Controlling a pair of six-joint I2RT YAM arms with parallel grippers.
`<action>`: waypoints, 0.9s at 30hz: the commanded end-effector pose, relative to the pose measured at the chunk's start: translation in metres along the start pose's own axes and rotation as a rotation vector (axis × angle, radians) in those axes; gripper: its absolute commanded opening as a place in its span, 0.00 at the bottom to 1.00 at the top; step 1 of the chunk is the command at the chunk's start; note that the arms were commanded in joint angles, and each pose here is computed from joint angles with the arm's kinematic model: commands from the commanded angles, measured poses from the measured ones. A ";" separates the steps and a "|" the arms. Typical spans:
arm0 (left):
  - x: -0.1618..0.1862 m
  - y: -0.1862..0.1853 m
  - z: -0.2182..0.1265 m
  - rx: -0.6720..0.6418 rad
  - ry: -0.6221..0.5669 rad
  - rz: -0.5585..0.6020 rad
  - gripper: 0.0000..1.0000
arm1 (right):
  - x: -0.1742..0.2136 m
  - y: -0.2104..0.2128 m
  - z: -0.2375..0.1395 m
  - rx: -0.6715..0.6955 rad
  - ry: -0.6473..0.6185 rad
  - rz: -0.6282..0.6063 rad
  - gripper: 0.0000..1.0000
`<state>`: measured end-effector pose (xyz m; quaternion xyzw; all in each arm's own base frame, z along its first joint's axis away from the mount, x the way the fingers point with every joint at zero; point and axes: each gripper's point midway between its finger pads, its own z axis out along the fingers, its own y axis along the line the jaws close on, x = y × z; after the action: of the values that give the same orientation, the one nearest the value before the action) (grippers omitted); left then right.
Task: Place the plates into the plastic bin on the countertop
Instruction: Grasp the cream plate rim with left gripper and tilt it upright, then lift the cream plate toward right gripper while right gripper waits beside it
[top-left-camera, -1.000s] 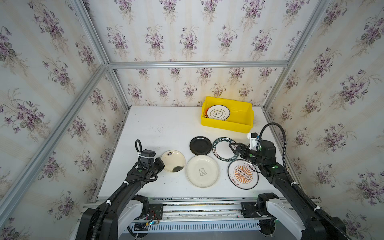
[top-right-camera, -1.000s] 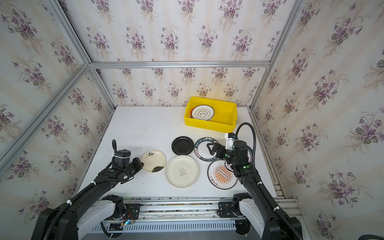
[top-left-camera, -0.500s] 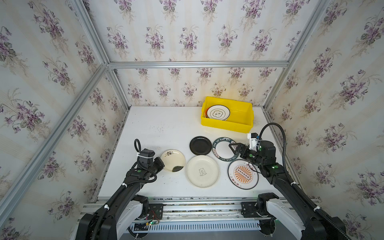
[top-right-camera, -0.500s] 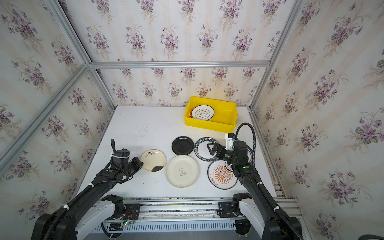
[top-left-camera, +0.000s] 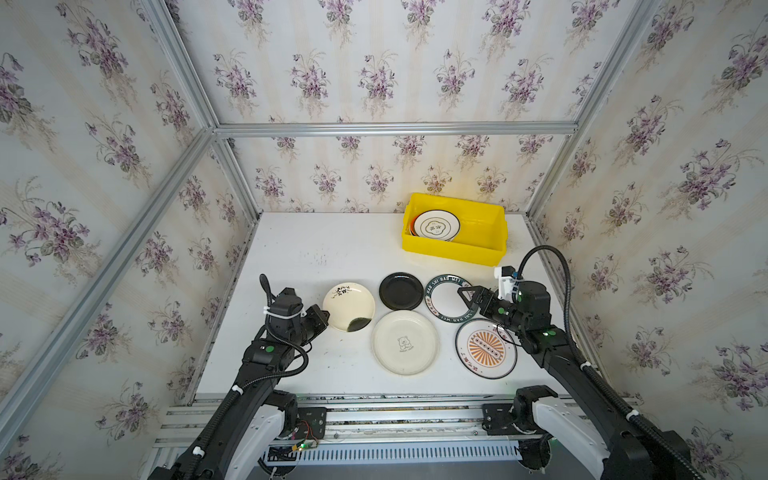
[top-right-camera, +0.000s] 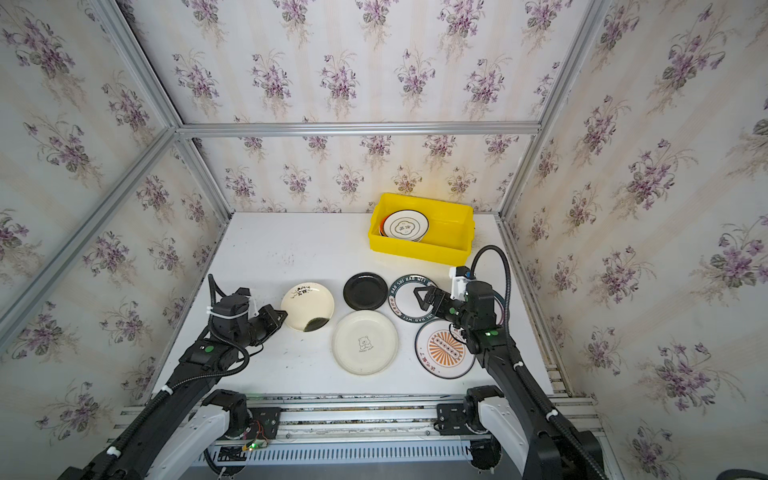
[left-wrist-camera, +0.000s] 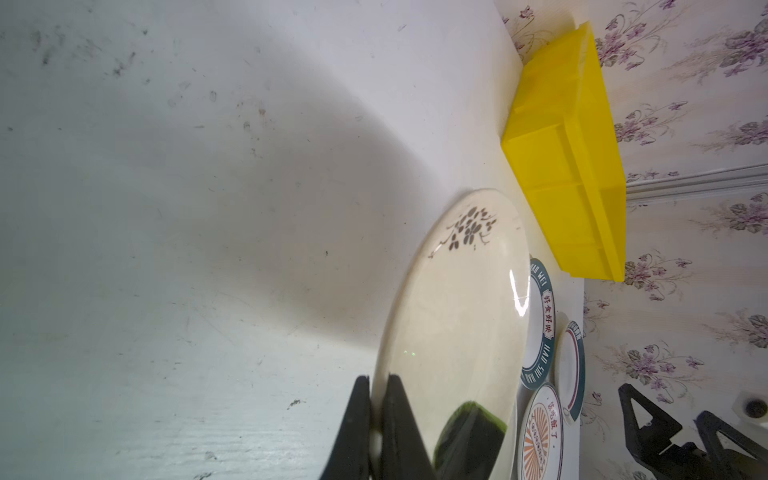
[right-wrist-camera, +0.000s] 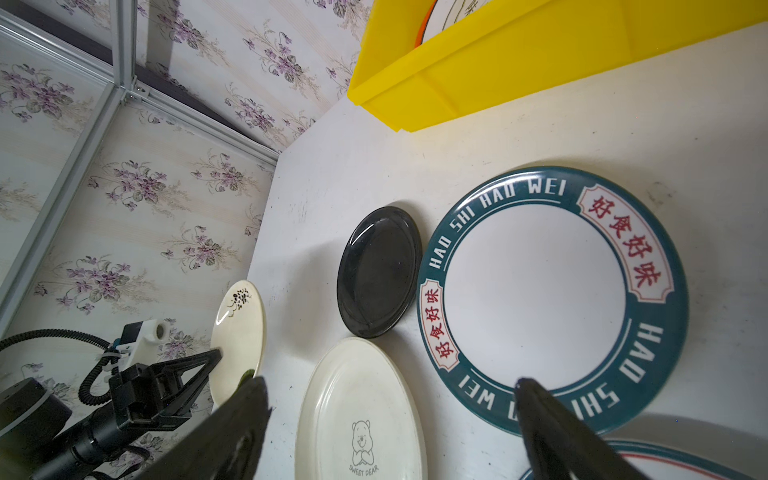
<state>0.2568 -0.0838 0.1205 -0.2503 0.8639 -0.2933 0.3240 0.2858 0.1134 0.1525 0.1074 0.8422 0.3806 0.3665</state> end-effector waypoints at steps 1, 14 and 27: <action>-0.006 -0.019 -0.004 0.060 -0.013 -0.003 0.00 | -0.006 0.006 0.002 -0.021 -0.005 0.002 0.92; 0.015 -0.096 0.028 0.178 0.082 0.067 0.00 | -0.005 0.015 0.004 -0.081 0.000 0.026 0.93; 0.049 -0.176 0.067 0.269 0.211 0.170 0.00 | -0.002 0.018 -0.001 -0.086 0.015 0.048 0.92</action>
<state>0.3067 -0.2463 0.1628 -0.1080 0.8778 -0.3767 0.2756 0.2850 0.1222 0.1579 0.1158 0.8318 0.4162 0.3486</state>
